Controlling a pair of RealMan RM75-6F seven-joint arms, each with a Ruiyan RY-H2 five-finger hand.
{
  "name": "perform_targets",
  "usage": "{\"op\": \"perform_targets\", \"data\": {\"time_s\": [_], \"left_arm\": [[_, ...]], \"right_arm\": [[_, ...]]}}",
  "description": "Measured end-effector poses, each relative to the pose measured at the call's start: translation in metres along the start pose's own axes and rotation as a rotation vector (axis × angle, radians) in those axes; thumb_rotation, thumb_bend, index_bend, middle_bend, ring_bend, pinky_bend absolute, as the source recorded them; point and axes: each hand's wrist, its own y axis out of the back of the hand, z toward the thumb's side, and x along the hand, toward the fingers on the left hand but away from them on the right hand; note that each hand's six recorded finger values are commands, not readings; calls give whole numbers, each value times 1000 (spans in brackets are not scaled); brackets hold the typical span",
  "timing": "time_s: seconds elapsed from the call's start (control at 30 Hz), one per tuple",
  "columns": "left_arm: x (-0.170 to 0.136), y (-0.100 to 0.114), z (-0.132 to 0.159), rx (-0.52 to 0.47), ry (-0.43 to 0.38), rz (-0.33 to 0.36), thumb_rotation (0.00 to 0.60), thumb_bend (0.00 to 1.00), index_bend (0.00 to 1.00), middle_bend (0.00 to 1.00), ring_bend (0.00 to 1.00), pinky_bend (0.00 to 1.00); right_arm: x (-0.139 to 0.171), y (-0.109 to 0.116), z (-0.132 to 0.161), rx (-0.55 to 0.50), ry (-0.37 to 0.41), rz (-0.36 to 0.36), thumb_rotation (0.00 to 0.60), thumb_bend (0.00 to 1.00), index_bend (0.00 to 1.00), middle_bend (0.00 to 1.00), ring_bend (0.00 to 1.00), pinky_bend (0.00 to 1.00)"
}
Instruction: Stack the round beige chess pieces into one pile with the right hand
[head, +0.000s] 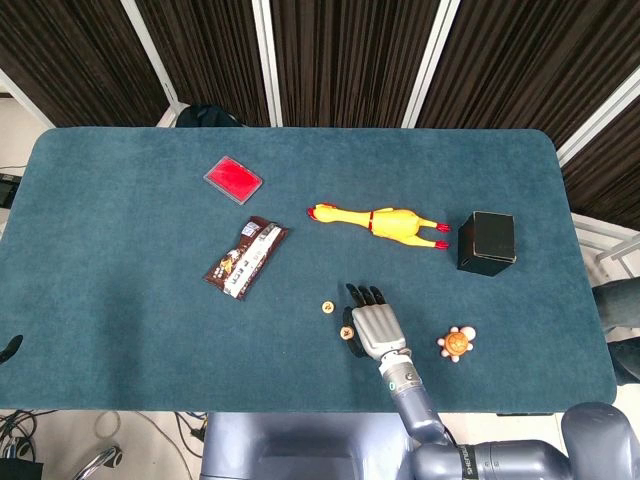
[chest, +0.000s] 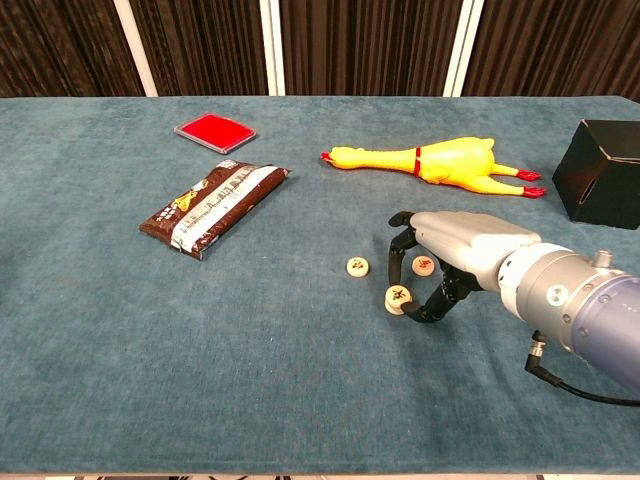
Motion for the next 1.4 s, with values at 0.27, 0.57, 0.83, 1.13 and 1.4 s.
{"op": "perform_targets", "data": {"time_s": [0.27,0.57,0.83,1.13,1.4], "left_arm": [[0,0,0,1,2,-2,600,187,117,0,0,80],[0,-1,0,2,2,-4,600,186,117,0,0,79],[0,-1,0,3,3,-7,600,187,117,0,0,79],[0,-1,-1,4,5,-8,600,187,117,0,0,79],[-1,-1,-1,2,7,-8,600,187,117,0,0,79]], "right_arm": [[-1,1,-1,3,-4,-2,600,430,467,0,0,0],[-1,2,-1,2,-5,-3,600,430,459,0,0,0],[-1,2,-2,3,-6,0,600,430,423,0,0,0],[0,2,-1,1,-2,6,600,430,422,0,0,0],[1,3,1,0,4,5,600,430,422,0,0,0]]}}
